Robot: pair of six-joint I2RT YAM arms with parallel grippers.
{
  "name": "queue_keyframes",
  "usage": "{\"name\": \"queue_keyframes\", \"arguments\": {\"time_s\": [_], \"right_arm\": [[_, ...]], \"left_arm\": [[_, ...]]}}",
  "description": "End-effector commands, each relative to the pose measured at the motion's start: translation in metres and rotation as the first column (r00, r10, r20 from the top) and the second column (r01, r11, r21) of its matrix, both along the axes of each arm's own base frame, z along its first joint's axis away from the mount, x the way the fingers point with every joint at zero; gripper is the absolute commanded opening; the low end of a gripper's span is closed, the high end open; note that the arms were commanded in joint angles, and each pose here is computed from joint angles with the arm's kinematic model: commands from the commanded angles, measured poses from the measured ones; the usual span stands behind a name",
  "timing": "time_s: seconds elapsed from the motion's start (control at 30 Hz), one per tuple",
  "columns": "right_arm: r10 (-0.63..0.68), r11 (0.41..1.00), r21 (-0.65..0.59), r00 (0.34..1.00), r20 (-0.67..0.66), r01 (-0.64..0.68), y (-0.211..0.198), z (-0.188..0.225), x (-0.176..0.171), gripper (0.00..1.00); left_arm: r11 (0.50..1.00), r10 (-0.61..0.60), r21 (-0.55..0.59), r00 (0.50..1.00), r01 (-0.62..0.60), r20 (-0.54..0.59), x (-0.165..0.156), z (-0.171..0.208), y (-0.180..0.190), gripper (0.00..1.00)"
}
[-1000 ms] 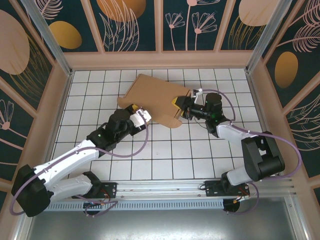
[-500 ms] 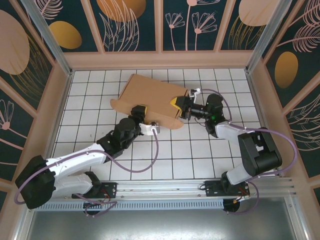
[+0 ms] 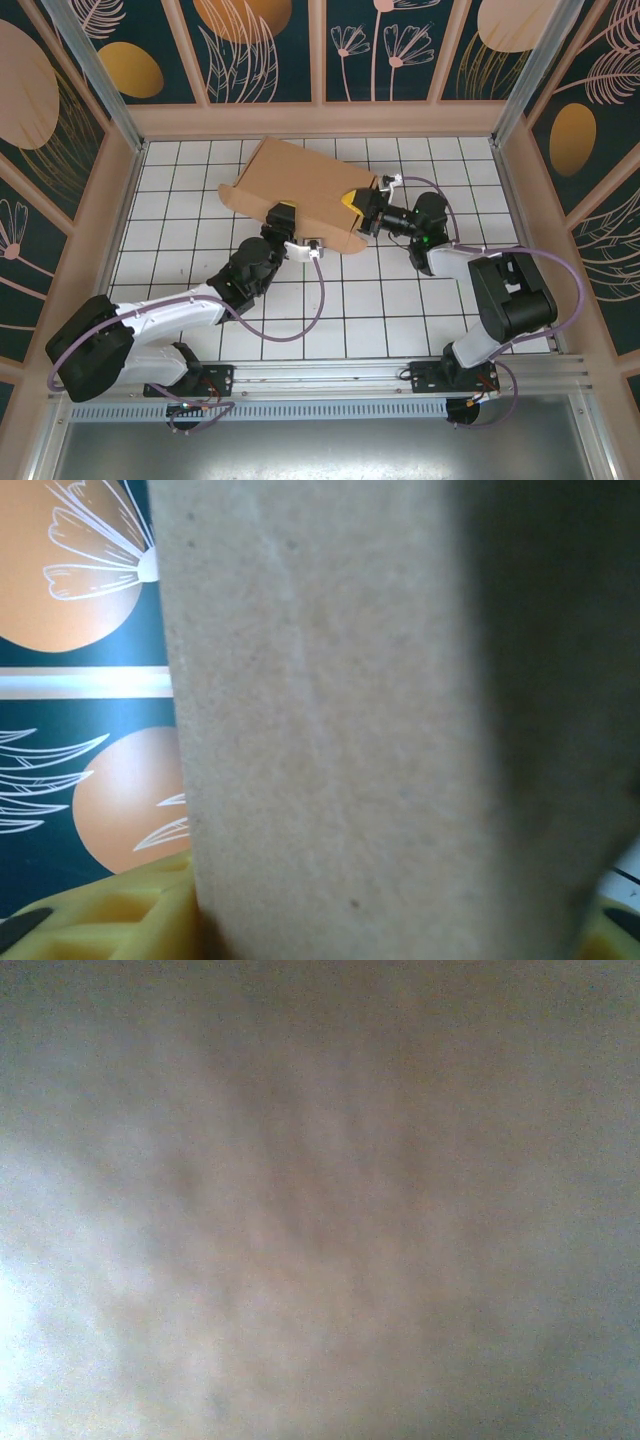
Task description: Fold the paper box
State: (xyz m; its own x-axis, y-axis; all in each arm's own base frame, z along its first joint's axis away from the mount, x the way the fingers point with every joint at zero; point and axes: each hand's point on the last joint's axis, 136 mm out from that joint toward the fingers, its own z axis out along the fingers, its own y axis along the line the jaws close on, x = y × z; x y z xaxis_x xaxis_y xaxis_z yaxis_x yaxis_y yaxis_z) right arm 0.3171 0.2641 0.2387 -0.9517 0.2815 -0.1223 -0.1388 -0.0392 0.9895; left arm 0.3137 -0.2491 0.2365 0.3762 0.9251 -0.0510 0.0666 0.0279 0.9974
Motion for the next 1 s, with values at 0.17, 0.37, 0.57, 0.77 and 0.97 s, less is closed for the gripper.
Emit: {"name": "queue_keyframes", "arguments": {"time_s": [0.17, 0.37, 0.57, 0.77, 0.97], "right_arm": [[0.132, 0.991, 0.026, 0.989, 0.061, -0.134, 0.013, 0.01, -0.032, 0.57], [0.111, 0.993, 0.019, 0.992, 0.055, -0.113, 0.014, 0.008, -0.029, 0.66], [-0.011, 0.995, -0.096, 0.999, 0.052, 0.016, -0.002, -0.01, -0.015, 0.8], [-0.431, 0.792, -0.454, 0.9, 0.061, 0.409, -0.079, -0.064, 0.026, 0.87], [-0.525, 0.634, -0.535, 0.819, 0.233, 0.559, -0.117, -0.04, 0.037, 0.89]], "left_arm": [[0.998, 0.012, -0.058, 0.996, -0.007, 0.092, -0.009, 0.031, 0.011, 0.46], [0.998, 0.014, -0.064, 0.996, -0.008, 0.091, -0.011, 0.033, 0.014, 0.43], [0.999, 0.025, -0.035, 0.999, -0.023, 0.042, -0.012, 0.025, 0.018, 0.43], [0.997, 0.062, -0.035, 0.968, -0.073, -0.242, -0.017, -0.001, 0.02, 0.43], [0.985, 0.077, -0.074, 0.774, -0.158, -0.628, -0.036, -0.007, 0.006, 0.42]]}}
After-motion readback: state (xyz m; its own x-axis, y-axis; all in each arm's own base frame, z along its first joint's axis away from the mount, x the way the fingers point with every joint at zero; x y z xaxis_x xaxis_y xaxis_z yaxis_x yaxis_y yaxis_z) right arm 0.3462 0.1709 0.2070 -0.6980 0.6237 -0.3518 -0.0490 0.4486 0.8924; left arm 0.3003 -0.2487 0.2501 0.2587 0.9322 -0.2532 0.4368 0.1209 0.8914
